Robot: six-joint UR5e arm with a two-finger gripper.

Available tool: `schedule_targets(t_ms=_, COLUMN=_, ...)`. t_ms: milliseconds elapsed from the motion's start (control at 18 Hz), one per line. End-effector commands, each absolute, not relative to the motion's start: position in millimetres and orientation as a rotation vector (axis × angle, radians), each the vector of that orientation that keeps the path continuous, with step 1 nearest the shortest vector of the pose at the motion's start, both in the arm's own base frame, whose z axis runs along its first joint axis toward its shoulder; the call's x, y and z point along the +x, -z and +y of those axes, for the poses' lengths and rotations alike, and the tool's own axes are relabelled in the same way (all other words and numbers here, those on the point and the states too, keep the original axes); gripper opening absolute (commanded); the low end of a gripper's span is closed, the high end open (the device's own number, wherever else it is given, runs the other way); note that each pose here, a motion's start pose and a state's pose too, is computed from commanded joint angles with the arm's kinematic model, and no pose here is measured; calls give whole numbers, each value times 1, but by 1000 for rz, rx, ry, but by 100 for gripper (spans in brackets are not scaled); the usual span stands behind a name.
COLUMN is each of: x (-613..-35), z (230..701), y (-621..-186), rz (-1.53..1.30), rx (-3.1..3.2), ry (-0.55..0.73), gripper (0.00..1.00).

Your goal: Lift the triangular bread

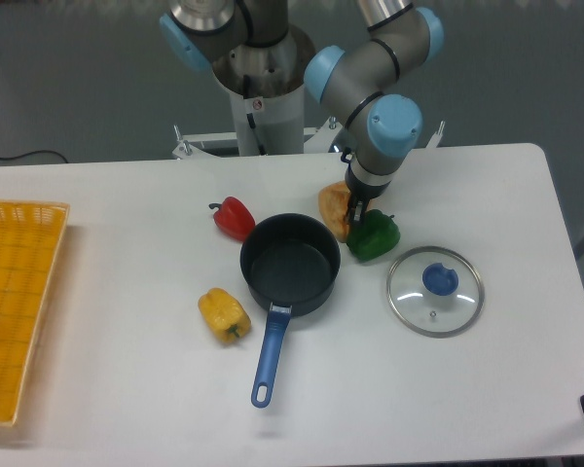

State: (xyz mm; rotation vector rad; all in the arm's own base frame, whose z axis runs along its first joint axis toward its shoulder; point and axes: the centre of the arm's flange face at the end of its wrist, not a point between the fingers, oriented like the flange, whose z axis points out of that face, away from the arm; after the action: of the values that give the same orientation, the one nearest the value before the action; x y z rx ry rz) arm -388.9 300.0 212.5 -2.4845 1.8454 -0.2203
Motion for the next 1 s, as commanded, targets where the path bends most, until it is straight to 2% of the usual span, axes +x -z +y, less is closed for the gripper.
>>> schedule_targets(t_ms=167, x=-389, z=302, y=-214, rz=1828, rx=-2501, ry=214, gripper=43)
schedule_targets(t_ms=1000, x=-398, z=310, y=-254, rz=1799, rx=-2506, ry=281, gripper=43)
